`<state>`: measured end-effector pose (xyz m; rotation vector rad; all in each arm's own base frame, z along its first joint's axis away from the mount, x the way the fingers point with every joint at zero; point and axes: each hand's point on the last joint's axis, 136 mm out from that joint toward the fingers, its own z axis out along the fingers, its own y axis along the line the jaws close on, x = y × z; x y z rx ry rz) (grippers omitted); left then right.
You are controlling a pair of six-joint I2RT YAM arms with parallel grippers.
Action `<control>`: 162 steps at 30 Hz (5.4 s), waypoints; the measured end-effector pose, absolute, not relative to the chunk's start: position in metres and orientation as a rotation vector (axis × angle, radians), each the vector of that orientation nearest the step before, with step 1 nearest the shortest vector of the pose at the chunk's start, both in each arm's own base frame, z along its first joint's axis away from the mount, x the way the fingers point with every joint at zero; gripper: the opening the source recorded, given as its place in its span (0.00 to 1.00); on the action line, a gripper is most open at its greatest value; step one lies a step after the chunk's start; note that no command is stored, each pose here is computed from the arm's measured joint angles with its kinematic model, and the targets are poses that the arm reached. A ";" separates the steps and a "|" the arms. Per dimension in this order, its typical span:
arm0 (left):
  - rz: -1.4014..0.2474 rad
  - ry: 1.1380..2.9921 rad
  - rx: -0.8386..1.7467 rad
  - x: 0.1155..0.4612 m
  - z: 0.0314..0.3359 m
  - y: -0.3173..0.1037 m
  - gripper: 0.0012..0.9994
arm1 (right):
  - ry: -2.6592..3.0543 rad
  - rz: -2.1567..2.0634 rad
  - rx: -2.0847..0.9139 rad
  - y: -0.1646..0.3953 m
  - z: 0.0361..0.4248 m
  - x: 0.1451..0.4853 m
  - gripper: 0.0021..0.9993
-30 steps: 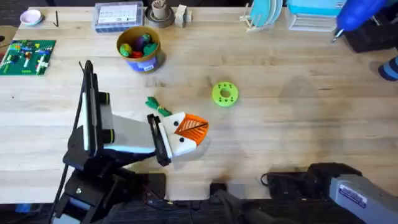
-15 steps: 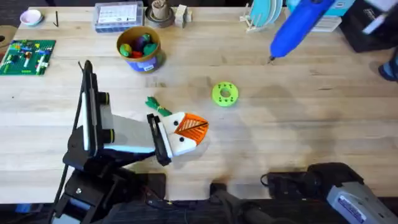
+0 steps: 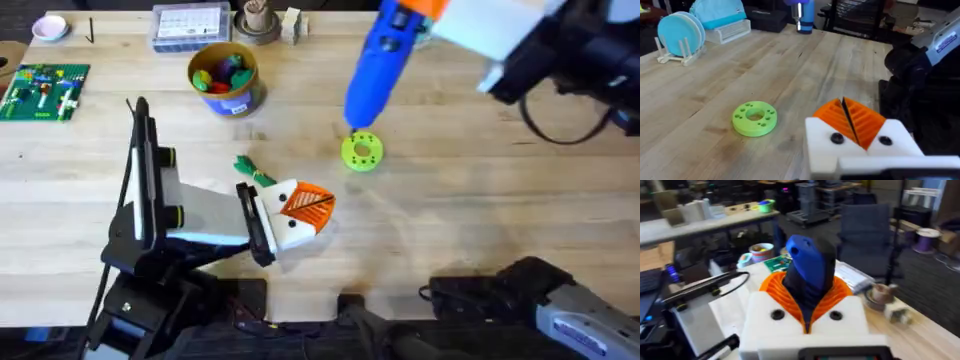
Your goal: Pick up the gripper from the table and insert it into the empty holder that is missing its gripper. Then pick up a screw, insert it into the mounting hole, and use the screwdriver to tighten it. Finally, clean up the table by picking up the vegetable and placing it into the bucket.
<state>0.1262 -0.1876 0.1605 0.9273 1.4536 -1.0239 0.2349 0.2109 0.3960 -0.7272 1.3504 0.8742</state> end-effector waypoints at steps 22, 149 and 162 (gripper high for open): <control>-1.026 1.455 0.926 0.126 0.160 -0.188 0.00 | 1.193 1.079 -1.020 0.302 0.383 0.177 0.02; -1.031 1.460 0.920 0.126 0.160 -0.188 0.00 | 1.132 1.045 -1.188 0.333 0.356 0.159 0.02; -1.034 1.463 0.917 0.126 0.160 -0.188 0.00 | 1.100 1.036 -1.171 0.332 0.363 0.161 0.02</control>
